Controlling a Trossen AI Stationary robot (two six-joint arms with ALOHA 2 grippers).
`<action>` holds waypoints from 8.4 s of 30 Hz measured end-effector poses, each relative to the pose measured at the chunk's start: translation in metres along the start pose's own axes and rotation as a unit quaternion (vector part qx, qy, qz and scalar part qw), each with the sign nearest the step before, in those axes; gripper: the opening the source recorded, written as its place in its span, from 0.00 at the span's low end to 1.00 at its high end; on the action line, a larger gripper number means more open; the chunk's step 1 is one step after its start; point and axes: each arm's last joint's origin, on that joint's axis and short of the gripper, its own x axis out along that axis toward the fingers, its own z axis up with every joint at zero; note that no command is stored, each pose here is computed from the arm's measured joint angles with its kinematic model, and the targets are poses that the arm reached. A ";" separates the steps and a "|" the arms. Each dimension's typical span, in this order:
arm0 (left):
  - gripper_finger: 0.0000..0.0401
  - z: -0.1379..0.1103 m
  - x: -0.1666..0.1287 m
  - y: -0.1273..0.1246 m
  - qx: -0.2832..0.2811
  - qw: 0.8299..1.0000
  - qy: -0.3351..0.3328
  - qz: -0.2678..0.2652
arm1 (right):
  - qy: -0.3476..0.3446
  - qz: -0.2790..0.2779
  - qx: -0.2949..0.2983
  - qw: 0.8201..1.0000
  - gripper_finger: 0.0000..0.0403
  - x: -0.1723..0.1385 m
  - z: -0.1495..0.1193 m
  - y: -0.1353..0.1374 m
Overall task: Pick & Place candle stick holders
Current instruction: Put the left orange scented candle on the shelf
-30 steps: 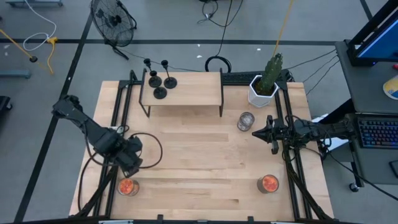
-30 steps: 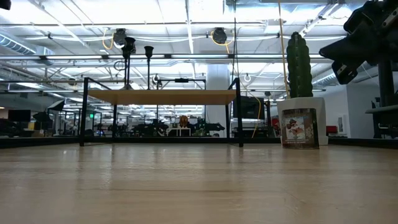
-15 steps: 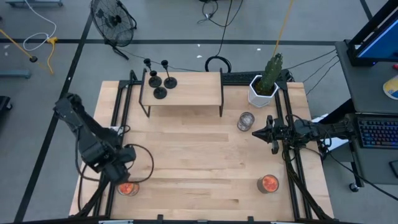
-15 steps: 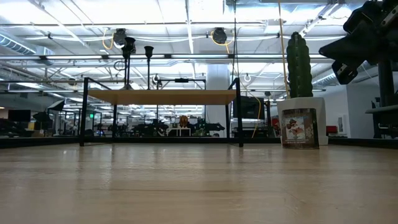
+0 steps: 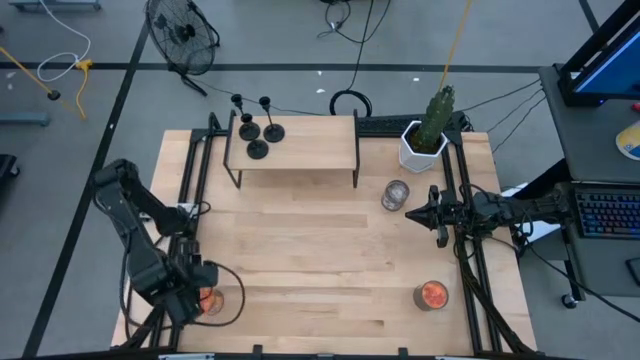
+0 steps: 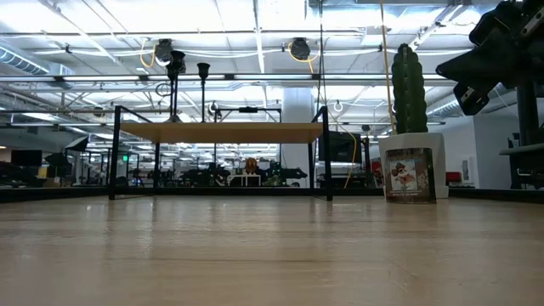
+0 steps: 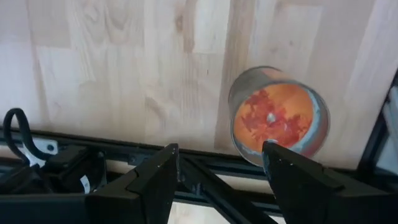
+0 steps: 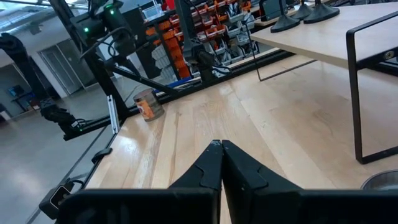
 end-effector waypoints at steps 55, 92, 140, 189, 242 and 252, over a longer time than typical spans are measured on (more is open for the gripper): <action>0.05 0.014 0.074 -0.005 0.009 0.999 -0.019 -0.035 | -0.019 0.008 0.015 1.000 0.00 0.000 0.004 0.002; 0.00 0.077 -0.020 0.081 -0.194 0.947 -0.188 -0.176 | -0.029 0.013 0.028 0.999 0.00 0.000 0.006 0.002; 0.00 0.220 -0.076 0.140 -0.232 0.908 -0.313 -0.156 | 0.009 0.097 -0.099 0.990 0.41 0.100 0.077 0.056; 0.00 0.220 -0.076 0.142 -0.234 0.907 -0.332 -0.108 | 0.184 0.030 -0.187 0.965 0.75 0.220 0.113 0.077; 0.00 0.224 -0.083 0.139 -0.226 0.894 -0.371 -0.107 | 0.139 0.044 -0.133 0.980 0.90 0.240 0.108 0.075; 0.00 0.224 -0.083 0.139 -0.223 0.894 -0.372 -0.112 | 0.142 0.055 -0.123 0.981 0.87 0.240 0.108 0.076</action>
